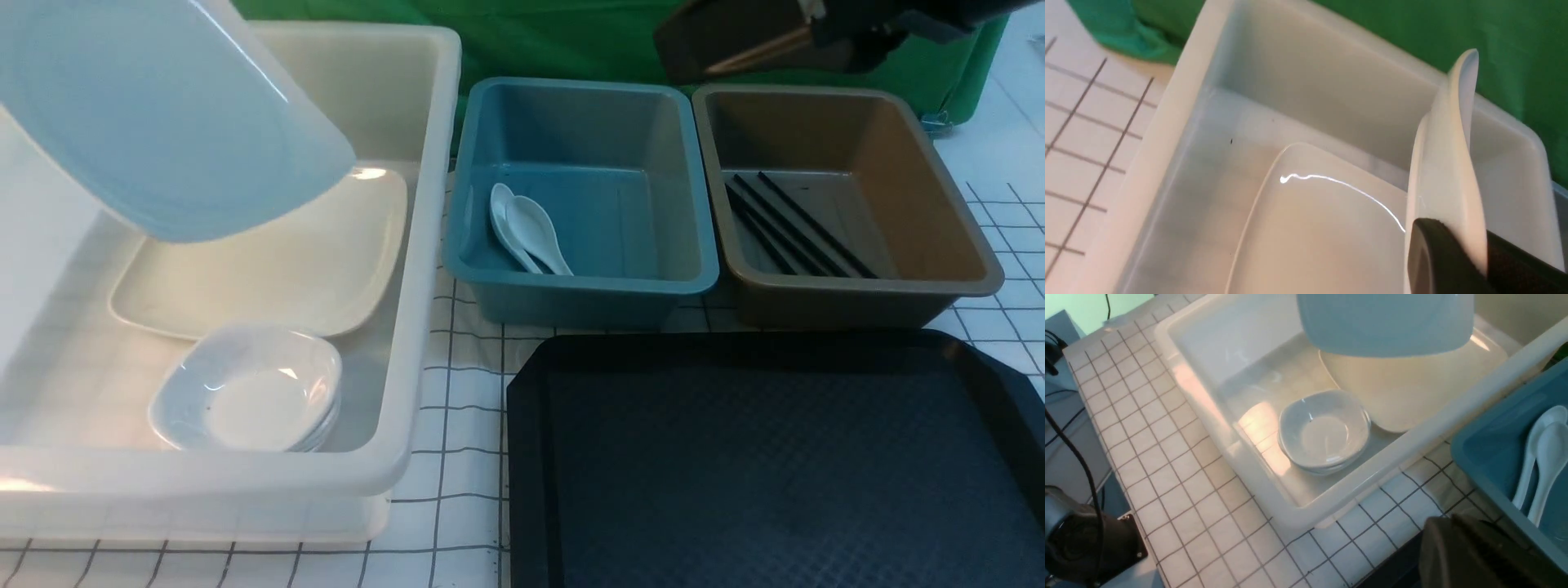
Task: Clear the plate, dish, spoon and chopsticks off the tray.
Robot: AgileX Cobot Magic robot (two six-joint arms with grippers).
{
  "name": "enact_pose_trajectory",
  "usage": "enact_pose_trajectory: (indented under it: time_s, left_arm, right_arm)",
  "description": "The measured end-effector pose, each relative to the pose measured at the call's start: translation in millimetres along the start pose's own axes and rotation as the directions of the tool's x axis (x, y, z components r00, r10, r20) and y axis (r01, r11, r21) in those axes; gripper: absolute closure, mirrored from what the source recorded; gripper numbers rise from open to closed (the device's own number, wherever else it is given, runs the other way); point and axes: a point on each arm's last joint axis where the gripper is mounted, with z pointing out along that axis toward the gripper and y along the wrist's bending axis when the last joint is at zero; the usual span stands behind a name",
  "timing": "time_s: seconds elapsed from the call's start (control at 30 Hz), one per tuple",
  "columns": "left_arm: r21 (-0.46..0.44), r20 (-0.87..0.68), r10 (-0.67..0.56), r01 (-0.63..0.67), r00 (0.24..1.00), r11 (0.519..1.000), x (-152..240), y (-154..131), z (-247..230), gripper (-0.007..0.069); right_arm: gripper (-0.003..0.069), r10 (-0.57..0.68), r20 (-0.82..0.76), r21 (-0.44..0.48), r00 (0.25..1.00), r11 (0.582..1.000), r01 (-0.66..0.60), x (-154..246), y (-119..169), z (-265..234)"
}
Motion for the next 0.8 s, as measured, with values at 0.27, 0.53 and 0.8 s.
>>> enact_pose_trajectory:
  time_s: [0.27,0.53,0.8]
  left_arm:
    - [0.020,0.114,-0.259,0.258,0.959,0.966,52.4,36.5,28.1,0.0607]
    - [-0.054,0.117,-0.293,0.300,0.949,0.952,91.5,49.3,51.7,0.0606]
    - [-0.069,0.126,-0.245,0.255,0.961,0.964,101.8,32.2,67.0,0.0606]
  right_arm:
    - [0.0655,0.006,-0.030,0.021,1.000,1.000,-0.006,-3.4,-12.8,28.1]
    - [0.0655,0.009,-0.037,0.023,0.999,1.000,-0.008,-12.0,-22.1,46.9]
    - [0.0655,0.040,0.012,0.036,0.999,0.999,-0.040,-39.2,-33.6,63.2]
